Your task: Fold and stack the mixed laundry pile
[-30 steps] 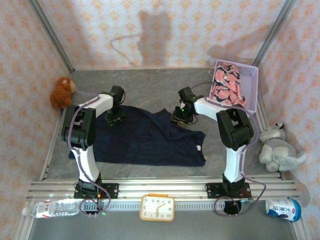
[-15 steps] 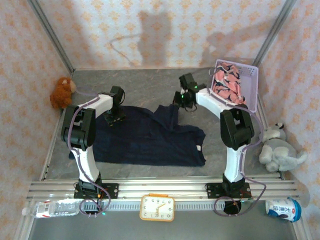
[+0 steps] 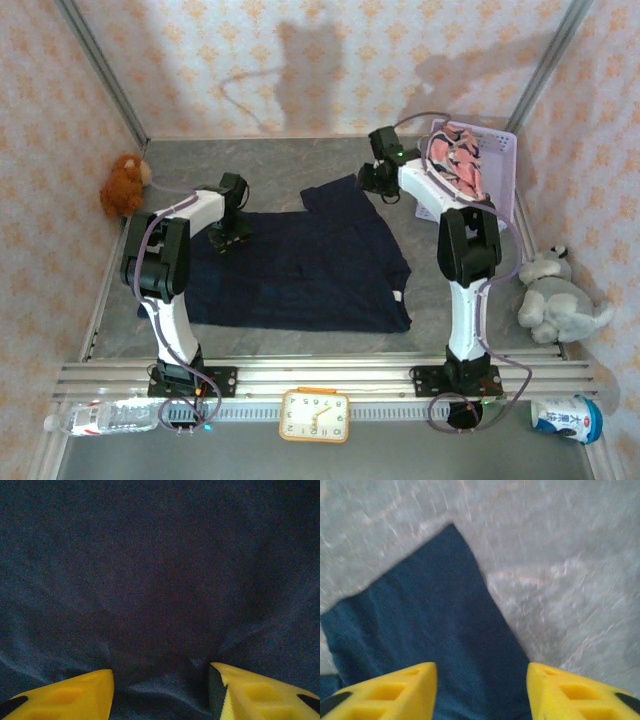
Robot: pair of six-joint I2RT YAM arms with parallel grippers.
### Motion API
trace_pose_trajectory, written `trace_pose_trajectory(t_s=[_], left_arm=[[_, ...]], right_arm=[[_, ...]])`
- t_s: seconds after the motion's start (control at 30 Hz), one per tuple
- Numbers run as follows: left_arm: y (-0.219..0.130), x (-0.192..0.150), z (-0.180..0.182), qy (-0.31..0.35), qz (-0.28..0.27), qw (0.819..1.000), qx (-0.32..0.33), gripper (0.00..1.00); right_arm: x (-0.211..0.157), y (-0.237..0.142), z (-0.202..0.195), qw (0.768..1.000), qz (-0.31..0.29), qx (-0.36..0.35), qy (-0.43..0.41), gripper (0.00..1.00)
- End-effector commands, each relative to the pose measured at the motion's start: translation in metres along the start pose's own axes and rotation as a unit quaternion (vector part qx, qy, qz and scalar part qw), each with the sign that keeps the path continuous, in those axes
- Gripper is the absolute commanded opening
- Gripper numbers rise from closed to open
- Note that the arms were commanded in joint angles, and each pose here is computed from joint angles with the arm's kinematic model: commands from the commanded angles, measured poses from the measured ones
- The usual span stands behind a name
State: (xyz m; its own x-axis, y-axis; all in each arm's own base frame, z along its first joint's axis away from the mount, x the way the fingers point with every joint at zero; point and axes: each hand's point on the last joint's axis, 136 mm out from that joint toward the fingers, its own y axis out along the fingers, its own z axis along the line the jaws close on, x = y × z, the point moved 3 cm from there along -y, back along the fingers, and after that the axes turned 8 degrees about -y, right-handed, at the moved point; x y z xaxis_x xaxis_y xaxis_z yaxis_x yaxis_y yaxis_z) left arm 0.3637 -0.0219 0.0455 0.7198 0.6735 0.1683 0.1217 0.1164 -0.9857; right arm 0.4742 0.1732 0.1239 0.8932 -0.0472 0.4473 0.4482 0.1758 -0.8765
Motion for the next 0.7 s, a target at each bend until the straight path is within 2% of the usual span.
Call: trace_pose_trajectory(t_s=[0.0, 0.07, 0.17, 0.3, 0.5, 0.67], left_arm=[[0.003, -0.02, 0.023, 0.012, 0.045, 0.998, 0.048, 0.53], [-0.003, -0.015, 0.021, 0.016, 0.038, 0.998, 0.046, 0.53], [-0.008, -0.004, 0.021, 0.013, 0.027, 0.999, 0.044, 0.55], [-0.002, -0.001, 0.023, 0.004, 0.034, 0.998, 0.048, 0.56], [0.014, -0.034, 0.029, -0.02, 0.065, 0.997, 0.034, 0.56], [0.009, -0.065, 0.035, -0.069, 0.087, 0.994, -0.002, 0.58]], right_arm=[[-0.023, -0.016, 0.017, 1.0, 0.007, 0.02, -0.009, 0.42], [-0.036, -0.006, 0.03, 0.999, 0.022, 0.034, -0.015, 0.36], [-0.052, 0.017, 0.033, 0.998, 0.056, 0.028, 0.001, 0.34], [-0.066, 0.04, -0.003, 0.995, 0.074, -0.053, 0.048, 0.36], [-0.093, 0.047, -0.049, 0.986, 0.118, -0.088, 0.082, 0.44], [-0.105, 0.032, -0.075, 0.982, 0.117, -0.128, 0.074, 0.47]])
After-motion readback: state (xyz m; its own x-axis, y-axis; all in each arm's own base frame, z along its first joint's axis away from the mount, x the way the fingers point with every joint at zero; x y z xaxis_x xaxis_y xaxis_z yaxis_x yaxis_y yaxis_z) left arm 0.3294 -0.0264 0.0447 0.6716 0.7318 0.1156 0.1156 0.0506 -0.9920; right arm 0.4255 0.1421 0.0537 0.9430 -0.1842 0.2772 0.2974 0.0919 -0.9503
